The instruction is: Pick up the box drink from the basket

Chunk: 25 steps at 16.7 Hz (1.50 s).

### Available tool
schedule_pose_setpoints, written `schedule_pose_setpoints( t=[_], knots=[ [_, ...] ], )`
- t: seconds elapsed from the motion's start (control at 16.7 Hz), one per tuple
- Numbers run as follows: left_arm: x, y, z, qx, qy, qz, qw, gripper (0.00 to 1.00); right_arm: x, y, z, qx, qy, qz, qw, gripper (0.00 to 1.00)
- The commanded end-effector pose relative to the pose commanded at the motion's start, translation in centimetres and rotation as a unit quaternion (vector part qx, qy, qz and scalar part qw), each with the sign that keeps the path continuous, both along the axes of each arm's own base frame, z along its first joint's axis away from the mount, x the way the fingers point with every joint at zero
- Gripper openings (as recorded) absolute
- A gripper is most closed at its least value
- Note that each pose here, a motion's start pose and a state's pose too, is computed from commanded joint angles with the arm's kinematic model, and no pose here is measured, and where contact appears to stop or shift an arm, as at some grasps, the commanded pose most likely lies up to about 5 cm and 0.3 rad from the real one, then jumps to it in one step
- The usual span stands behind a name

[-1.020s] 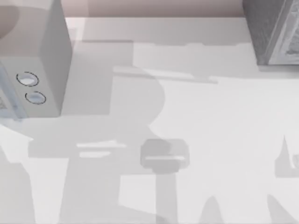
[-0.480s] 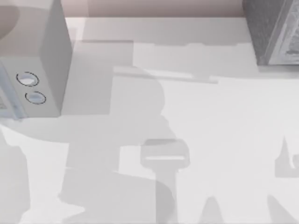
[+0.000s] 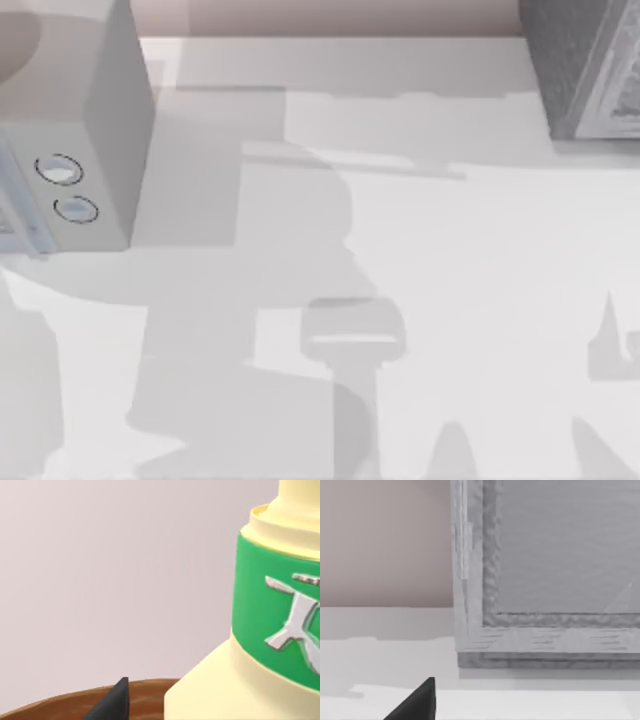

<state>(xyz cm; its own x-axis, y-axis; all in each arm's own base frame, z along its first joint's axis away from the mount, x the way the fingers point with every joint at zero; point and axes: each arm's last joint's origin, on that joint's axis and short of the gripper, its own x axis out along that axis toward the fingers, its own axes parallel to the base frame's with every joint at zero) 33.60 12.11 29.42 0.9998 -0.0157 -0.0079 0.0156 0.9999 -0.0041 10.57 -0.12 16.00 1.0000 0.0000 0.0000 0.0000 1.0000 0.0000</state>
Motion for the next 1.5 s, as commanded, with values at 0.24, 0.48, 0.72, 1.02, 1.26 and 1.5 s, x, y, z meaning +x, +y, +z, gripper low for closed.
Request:
schedule_pose_setpoints(
  t=[0.24,0.48,0.72,1.02,1.26,1.5],
  knots=[
    [0.0,0.0,0.0,0.000,0.000,0.000,1.000,0.47,0.0,0.0,0.0,0.000,0.000,0.000,1.000,1.00],
    [0.0,0.0,0.0,0.000,0.000,0.000,1.000,0.17,0.0,0.0,0.0,0.000,0.000,0.000,1.000,1.00],
    [0.0,0.0,0.0,0.000,0.000,0.000,1.000,0.00,0.0,0.0,0.0,0.000,0.000,0.000,1.000,1.00],
    [0.0,0.0,0.0,0.000,0.000,0.000,1.000,0.00,0.0,0.0,0.0,0.000,0.000,0.000,1.000,1.00],
    [-0.2,0.1,1.1,0.004,-0.010,0.003,1.000,0.00,0.0,0.0,0.0,0.000,0.000,0.000,1.000,1.00],
    [-0.2,0.2,4.8,0.004,-0.023,0.015,1.000,0.00,0.0,0.0,0.0,0.000,0.000,0.000,1.000,1.00]
  ],
)
